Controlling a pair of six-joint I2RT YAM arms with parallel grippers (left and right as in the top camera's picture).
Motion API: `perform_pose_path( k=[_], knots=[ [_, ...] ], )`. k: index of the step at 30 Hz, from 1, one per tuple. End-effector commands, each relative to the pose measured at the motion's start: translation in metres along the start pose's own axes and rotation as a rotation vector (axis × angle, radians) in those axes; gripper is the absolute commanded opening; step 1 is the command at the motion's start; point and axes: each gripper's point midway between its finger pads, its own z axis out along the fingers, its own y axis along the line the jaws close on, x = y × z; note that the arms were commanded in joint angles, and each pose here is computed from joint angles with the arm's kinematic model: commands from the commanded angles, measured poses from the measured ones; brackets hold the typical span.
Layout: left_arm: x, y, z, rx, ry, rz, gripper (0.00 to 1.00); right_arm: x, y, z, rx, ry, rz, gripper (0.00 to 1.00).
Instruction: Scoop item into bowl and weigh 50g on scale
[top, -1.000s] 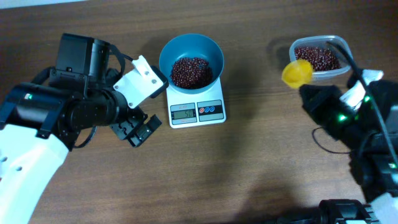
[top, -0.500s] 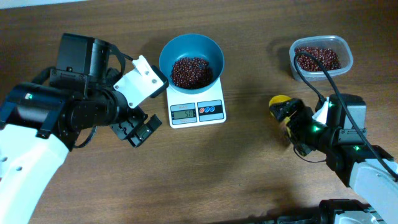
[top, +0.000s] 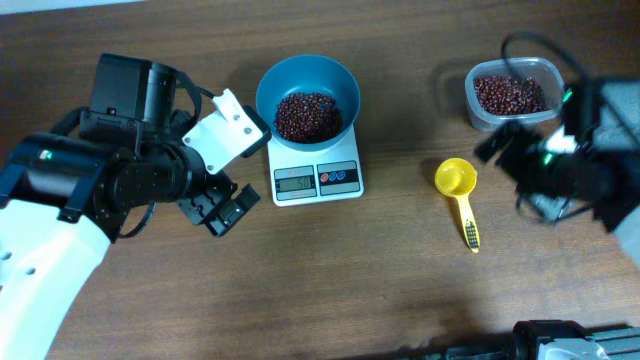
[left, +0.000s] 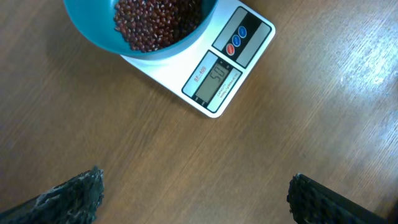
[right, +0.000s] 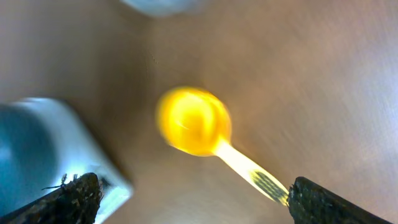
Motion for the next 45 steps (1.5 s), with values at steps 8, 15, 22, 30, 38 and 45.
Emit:
perform_pose_path(
  k=[8,15,22,30,38,45],
  knots=[
    [-0.003,0.001,-0.003,-0.006,-0.011,0.017,0.99,-0.042,0.096,-0.113,-0.282,-0.126,-0.324,0.99],
    [-0.003,0.001,-0.003,-0.006,-0.011,0.017,0.99,0.01,0.042,-0.182,-0.266,-0.445,-0.788,0.99],
    [-0.003,0.001,-0.003,-0.006,-0.011,0.018,0.99,0.035,0.013,-0.146,-0.425,-0.835,-0.822,0.99],
    [-0.003,0.001,-0.003,-0.006,-0.011,0.017,0.99,0.018,0.006,-0.057,-0.39,-0.835,-0.806,0.99],
    [-0.003,0.001,-0.003,-0.006,-0.011,0.018,0.99,0.009,0.009,-0.042,-0.38,-0.952,-0.874,0.99],
    [-0.003,0.001,-0.003,-0.006,-0.011,0.018,0.99,0.02,0.006,-0.03,-0.357,-0.901,-0.984,0.99]
  ],
)
